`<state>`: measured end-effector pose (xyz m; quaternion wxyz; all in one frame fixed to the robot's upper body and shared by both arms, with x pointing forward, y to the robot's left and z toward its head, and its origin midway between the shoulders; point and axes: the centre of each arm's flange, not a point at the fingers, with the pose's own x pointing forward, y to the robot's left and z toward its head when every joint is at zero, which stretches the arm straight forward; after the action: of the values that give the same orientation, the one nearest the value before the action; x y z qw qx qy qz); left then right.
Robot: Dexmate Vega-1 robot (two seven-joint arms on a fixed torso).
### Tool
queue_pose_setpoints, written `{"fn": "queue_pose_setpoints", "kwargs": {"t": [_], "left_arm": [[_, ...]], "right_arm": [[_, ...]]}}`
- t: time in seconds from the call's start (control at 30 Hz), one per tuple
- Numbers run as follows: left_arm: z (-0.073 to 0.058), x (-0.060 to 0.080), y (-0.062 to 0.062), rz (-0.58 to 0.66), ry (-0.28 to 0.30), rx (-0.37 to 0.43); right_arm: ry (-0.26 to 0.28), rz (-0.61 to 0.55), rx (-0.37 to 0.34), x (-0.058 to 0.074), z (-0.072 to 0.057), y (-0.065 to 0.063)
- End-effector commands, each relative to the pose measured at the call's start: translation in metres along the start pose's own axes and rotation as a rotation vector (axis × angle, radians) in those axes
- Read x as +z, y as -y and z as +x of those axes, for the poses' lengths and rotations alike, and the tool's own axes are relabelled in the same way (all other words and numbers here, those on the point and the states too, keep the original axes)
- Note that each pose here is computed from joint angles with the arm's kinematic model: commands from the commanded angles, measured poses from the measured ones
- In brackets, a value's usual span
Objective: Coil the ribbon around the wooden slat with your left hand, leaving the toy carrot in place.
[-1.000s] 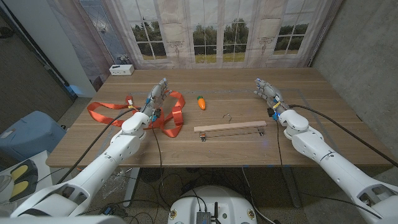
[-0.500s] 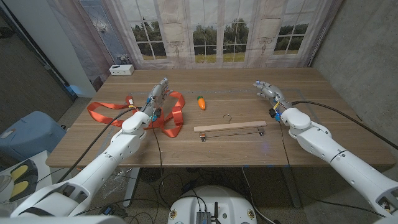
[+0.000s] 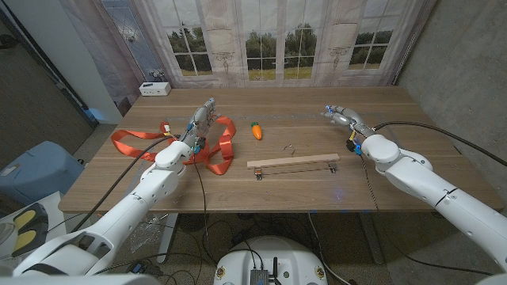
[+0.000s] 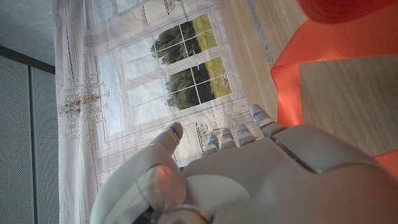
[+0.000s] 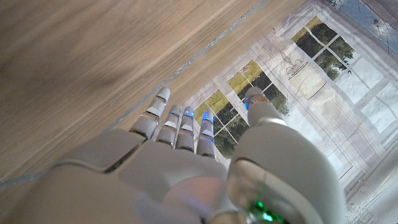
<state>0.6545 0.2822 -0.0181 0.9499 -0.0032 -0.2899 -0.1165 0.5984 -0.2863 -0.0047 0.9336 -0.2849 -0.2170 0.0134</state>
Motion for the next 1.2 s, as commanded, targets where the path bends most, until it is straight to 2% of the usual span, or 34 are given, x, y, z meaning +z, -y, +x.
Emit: {"fn": "queue_pose_setpoints", "kwargs": {"t": [0.03, 0.6, 1.2], "left_arm": [[-0.004, 0.002, 0.006, 0.007, -0.001, -0.008], [-0.021, 0.006, 0.017, 0.016, 0.007, -0.012], [-0.049, 0.006, 0.030, 0.020, 0.013, -0.021]], "right_arm": [[-0.042, -0.178, 0.028, 0.013, -0.015, 0.000], [-0.063, -0.382, 0.063, 0.031, -0.039, -0.010], [-0.088, -0.588, 0.068, 0.043, -0.079, -0.030]]}}
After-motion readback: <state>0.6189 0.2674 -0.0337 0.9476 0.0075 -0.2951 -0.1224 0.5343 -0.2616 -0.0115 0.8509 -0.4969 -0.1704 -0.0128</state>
